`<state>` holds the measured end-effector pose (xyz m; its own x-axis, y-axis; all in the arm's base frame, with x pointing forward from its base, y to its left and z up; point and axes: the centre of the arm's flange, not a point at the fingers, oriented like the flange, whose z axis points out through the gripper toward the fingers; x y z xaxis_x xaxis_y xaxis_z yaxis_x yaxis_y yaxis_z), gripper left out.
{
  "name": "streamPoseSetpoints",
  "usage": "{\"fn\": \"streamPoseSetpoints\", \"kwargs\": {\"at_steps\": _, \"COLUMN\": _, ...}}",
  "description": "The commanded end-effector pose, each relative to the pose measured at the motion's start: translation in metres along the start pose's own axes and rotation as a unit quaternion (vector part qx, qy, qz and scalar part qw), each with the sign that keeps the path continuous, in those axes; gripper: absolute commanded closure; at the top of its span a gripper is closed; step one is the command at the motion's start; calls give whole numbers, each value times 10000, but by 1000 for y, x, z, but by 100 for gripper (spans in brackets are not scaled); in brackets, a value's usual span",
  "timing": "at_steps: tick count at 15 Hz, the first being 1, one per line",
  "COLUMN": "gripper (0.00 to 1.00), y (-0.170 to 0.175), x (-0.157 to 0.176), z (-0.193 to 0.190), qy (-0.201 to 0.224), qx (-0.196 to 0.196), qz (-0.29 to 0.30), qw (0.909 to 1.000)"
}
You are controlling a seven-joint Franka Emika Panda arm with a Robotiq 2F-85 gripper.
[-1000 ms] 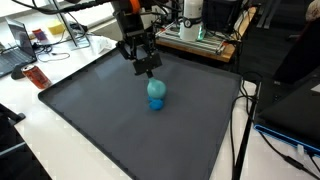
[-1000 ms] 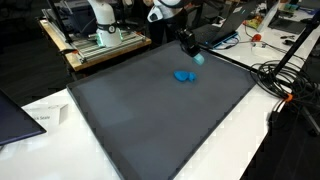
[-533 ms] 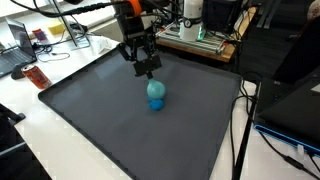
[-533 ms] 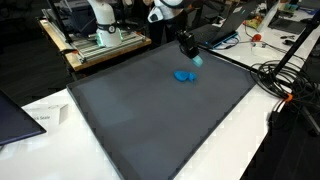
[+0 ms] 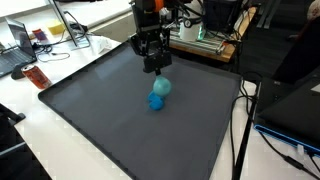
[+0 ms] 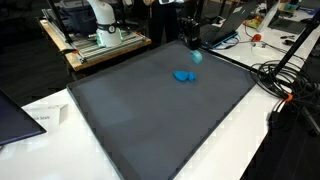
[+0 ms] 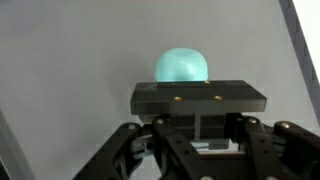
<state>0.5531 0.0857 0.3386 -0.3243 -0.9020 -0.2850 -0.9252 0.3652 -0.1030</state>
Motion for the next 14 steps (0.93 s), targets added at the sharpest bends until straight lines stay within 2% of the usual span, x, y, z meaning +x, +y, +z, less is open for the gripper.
{"fn": "streamPoseSetpoints", "kwargs": {"at_steps": 1, "gripper": 72, "y": 3, "x": -20, "z": -16, "qy": 676, "qx": 122, "qz": 202, "qw": 9974}}
{"fn": "streamPoseSetpoints", "kwargs": {"at_steps": 6, "gripper": 72, "y": 6, "x": -29, "z": -12, "qy": 1395, "qx": 250, "qz": 307, "qw": 9894}}
{"fn": "streamPoseSetpoints", "kwargs": {"at_steps": 14, "gripper": 72, "y": 4, "x": -17, "z": 14, "qy": 1797, "qx": 239, "qz": 400, "qw": 9826}}
